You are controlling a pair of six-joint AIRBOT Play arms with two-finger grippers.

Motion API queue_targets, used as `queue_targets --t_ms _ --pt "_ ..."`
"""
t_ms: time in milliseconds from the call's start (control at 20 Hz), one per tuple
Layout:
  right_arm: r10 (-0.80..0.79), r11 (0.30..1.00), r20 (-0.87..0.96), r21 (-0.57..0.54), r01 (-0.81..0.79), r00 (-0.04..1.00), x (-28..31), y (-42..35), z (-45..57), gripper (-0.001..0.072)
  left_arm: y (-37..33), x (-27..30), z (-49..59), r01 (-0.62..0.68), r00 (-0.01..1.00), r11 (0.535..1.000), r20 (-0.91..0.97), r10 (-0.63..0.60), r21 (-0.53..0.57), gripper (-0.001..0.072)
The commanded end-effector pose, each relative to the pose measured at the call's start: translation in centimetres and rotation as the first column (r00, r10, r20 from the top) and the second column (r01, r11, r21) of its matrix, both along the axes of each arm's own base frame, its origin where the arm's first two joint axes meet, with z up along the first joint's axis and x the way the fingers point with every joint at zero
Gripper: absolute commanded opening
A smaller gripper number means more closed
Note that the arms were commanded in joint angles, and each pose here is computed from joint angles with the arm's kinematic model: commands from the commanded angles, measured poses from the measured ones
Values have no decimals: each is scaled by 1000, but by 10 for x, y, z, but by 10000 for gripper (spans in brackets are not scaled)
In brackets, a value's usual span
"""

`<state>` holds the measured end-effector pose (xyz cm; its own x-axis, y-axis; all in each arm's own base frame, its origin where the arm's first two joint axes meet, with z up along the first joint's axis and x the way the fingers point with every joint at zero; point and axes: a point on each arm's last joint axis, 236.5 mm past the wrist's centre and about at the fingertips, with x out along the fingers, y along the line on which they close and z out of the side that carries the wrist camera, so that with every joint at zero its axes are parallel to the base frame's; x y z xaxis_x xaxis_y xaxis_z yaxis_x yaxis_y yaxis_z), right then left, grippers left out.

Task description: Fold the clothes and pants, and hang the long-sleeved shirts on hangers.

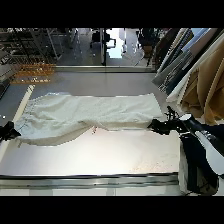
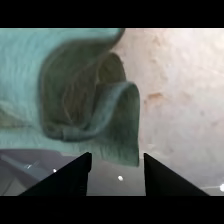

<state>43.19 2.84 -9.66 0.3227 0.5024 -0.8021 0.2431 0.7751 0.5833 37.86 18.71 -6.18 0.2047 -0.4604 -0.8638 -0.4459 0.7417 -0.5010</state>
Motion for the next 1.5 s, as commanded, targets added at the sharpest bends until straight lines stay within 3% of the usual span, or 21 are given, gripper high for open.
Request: queue_targets --t_ms 0,50,200,300,400,500,600,650,850,950,1000,1050,1100,1150,1300,1400,1450 --pt "-31 999 20 11 31 999 21 12 -13 234 -2 -2 0 5 1000 1000 -6 -5 -7 12" --pt "-5 1000 11 23 5 1000 18 20 -10 37 -2 -3 1 7 1000 1000 -8 -7 -9 12" --pt "213 975 10 66 -213 977 -20 46 34 26 0 -5 9 24 1000 1000 7 -24 2 12" --pt "396 914 95 48 -402 913 -65 73 116 26 4 -6 20 42 998 999 40 -43 30 11" --pt "447 893 332 -103 -439 831 -94 94 219 26 8 -5 32 74 993 995 82 -80 71 11" --pt "293 945 611 -301 -127 735 -84 67 314 26 12 -10 33 117 989 986 73 -127 120 10" --pt "116 918 712 -344 199 693 -73 6 353 25 18 -23 21 174 985 968 -8 -175 182 11" --pt "47 892 681 -358 277 731 -64 -20 339 26 19 -30 14 204 979 958 -55 -196 203 11" --pt "-139 885 411 -356 299 901 20 -75 189 26 14 -67 -30 327 932 914 -242 -270 241 11" --pt "-239 909 253 -281 308 937 59 -90 115 29 17 -74 -42 338 926 905 -265 -269 260 12" --pt "-261 925 176 -237 298 949 72 -92 91 125 19 -74 -43 314 933 911 -265 -243 267 30" --pt "-258 941 94 -201 272 962 78 -94 73 442 20 -75 -42 305 935 915 -267 -234 265 197" --pt "-213 956 25 -200 214 977 74 -99 61 545 19 -79 -41 298 933 921 -280 -226 252 512" --pt "-161 967 -40 -207 150 986 60 -105 53 522 18 -84 -40 280 933 930 -297 -205 236 651" --pt "-31 990 -231 -142 -2 972 -17 -114 42 498 14 -81 -29 114 972 981 -223 -78 156 642" --pt "-6 999 -271 -49 -7 962 -69 -103 41 426 14 -67 -13 -47 994 998 -95 51 45 634" --pt "-12 1000 -266 6 14 964 -90 -92 42 428 19 -61 -5 -119 992 993 -41 119 -6 634"
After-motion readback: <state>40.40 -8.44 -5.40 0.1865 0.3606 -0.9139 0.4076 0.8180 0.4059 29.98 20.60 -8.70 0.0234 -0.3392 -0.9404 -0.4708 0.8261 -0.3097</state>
